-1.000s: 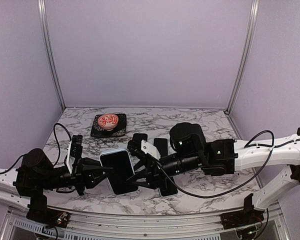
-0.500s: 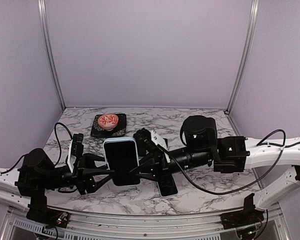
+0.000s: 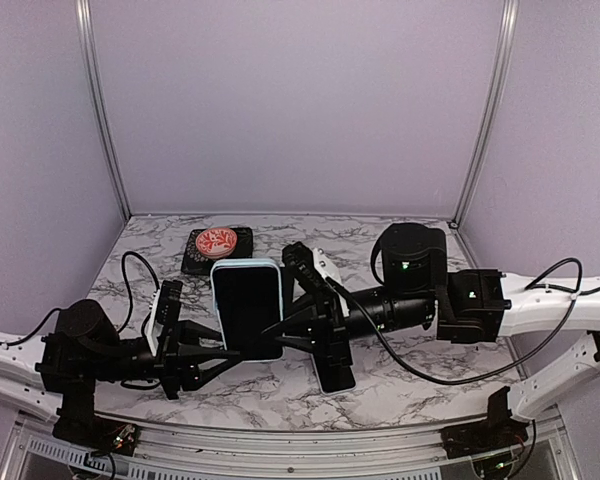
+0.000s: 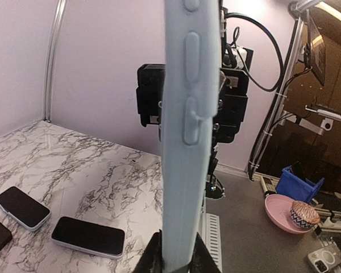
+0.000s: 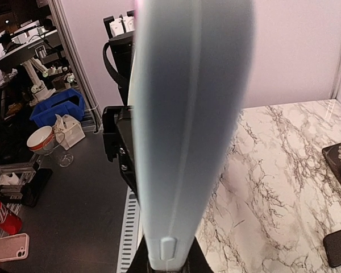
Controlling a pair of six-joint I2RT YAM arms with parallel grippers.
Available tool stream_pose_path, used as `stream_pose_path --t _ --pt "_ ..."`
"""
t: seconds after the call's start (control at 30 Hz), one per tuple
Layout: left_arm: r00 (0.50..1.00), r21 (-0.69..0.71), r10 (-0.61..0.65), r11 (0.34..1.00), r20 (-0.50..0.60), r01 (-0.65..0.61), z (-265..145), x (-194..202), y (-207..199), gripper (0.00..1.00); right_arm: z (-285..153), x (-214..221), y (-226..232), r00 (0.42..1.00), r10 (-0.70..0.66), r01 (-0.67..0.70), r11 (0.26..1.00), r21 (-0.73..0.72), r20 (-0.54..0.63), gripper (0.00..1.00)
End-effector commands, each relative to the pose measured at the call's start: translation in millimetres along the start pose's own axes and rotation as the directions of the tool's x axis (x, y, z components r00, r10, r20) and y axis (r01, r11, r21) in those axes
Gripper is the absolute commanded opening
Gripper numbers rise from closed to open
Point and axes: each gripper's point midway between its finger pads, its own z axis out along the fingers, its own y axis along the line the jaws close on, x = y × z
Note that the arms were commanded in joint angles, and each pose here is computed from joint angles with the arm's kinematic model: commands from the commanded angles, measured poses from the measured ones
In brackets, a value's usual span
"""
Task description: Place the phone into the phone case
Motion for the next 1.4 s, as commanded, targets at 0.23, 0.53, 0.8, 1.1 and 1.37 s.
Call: stream_pose_path --t 0.23,0.53,0.8,1.1,1.37 --pt "0.962 -0.659 -0.078 0.713 0.262 0.238 -85 -16 118 0.84 -7 23 -97 0.914 0.405 -0.382 0.876 0.295 -0.019 0.0" --pt "0.984 -0.866 -0.156 0.478 0.081 0.147 -111 22 148 0.97 26 117 -139 0.639 0.759 -0.671 0.628 0.395 -0.121 0.0" --pt "0.971 -0.864 -0.233 0.497 -0.047 0.077 -84 48 153 0.99 68 159 -142 0.494 0.854 -0.803 0.521 0.29 -0.167 0.0" --pt "0.907 -0.899 -0.395 0.437 -0.148 0.044 -79 84 190 0.99 69 212 -156 0.367 0.918 -0.85 0.395 0.348 -0.147 0.02" --pt "0.881 -0.92 -0.435 0.393 -0.189 -0.004 -91 99 213 0.99 57 251 -162 0.336 0.926 -0.801 0.376 0.466 -0.171 0.24"
